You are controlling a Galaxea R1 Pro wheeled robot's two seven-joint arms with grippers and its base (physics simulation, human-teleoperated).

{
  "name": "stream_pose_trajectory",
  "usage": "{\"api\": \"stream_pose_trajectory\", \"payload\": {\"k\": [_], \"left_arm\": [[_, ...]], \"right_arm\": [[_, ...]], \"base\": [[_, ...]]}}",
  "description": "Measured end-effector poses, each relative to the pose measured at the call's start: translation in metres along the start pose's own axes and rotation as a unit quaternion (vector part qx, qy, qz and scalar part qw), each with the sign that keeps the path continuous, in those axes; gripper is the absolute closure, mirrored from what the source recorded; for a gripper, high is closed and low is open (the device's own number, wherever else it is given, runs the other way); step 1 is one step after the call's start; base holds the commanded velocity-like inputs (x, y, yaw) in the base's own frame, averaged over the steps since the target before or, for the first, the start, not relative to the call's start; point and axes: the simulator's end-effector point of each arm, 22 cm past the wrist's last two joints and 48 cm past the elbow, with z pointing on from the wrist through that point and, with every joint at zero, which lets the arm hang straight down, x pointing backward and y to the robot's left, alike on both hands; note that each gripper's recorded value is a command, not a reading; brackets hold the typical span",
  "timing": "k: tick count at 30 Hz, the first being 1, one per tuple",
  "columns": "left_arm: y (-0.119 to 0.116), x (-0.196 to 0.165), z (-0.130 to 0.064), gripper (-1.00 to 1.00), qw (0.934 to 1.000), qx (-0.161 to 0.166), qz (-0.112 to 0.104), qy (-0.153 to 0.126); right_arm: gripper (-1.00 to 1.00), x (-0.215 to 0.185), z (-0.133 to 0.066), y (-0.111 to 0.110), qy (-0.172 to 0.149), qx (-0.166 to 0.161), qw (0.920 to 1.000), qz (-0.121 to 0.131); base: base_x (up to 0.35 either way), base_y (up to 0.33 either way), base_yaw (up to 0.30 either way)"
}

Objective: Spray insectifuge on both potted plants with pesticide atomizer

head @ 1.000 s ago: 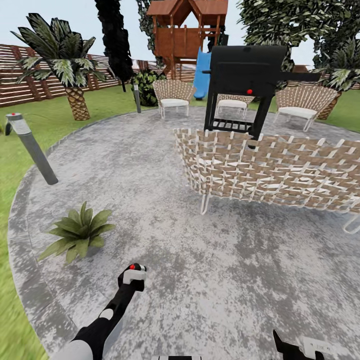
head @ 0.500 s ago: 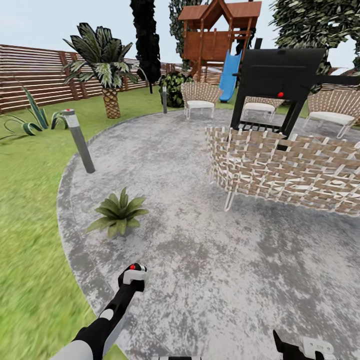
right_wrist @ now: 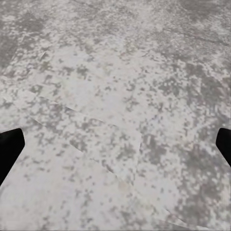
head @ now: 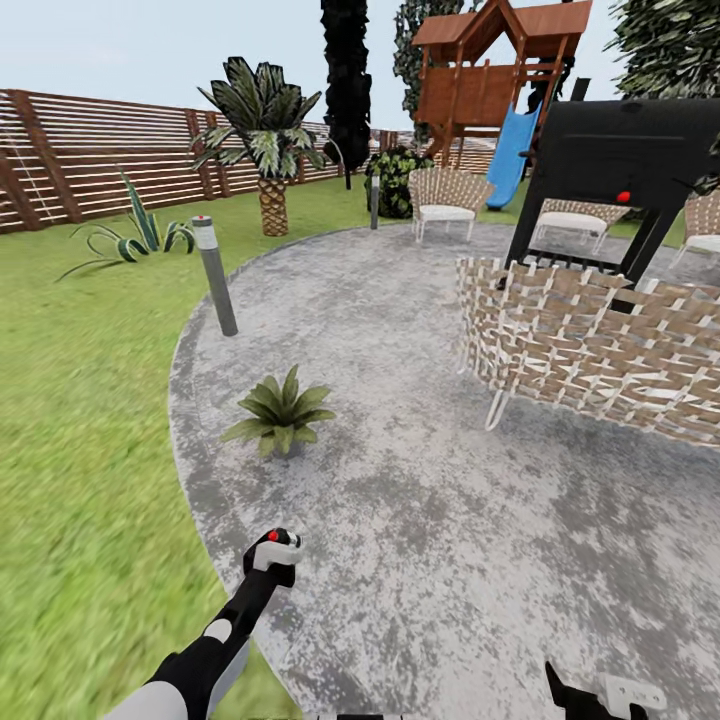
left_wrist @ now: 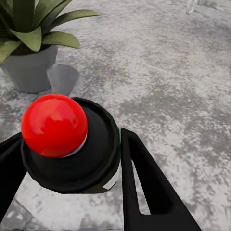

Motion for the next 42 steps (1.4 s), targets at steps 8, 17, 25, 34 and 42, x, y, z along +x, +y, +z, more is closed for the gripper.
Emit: {"api": "stream_pose_trajectory", "payload": {"k": [8, 17, 25, 34, 42], "left_arm": [[0.0, 0.0, 0.0, 1.0, 1.0, 0.0, 0.002, 0.0], [-0.012, -0.009, -0.001, 1.0, 0.9998, 0.01, 0.003, -0.015], [-0.055, 0.002, -0.01, 1.0, 0.9936, 0.096, 0.059, -0.005], [-0.017, 0.03, -0.031, 1.0, 0.9698, 0.205, 0.086, 0.1], [-0.014, -0.045, -0.054, 1.0, 0.9203, 0.333, 0.095, 0.182]], "right_arm": [[-1.0, -0.006, 0.0, -0.001, -0.006, 0.0, 1.0, -0.001], [-1.0, -0.04, 0.002, -0.001, -0.042, 0.0, 0.9991, -0.008], [-1.0, -0.042, 0.006, 0.044, -0.039, -0.053, 0.9968, -0.046], [-1.0, -0.094, -0.004, 0.139, -0.076, -0.15, 0.9808, -0.099], [-1.0, -0.171, -0.067, 0.282, -0.045, -0.389, 0.9102, -0.135]], "base": [[0.11, -0.066, 0.276], [0.078, -0.053, 0.048], [0.0, 0.0, 0.0], [0.0, 0.0, 0.0], [0.0, 0.0, 0.0]]}}
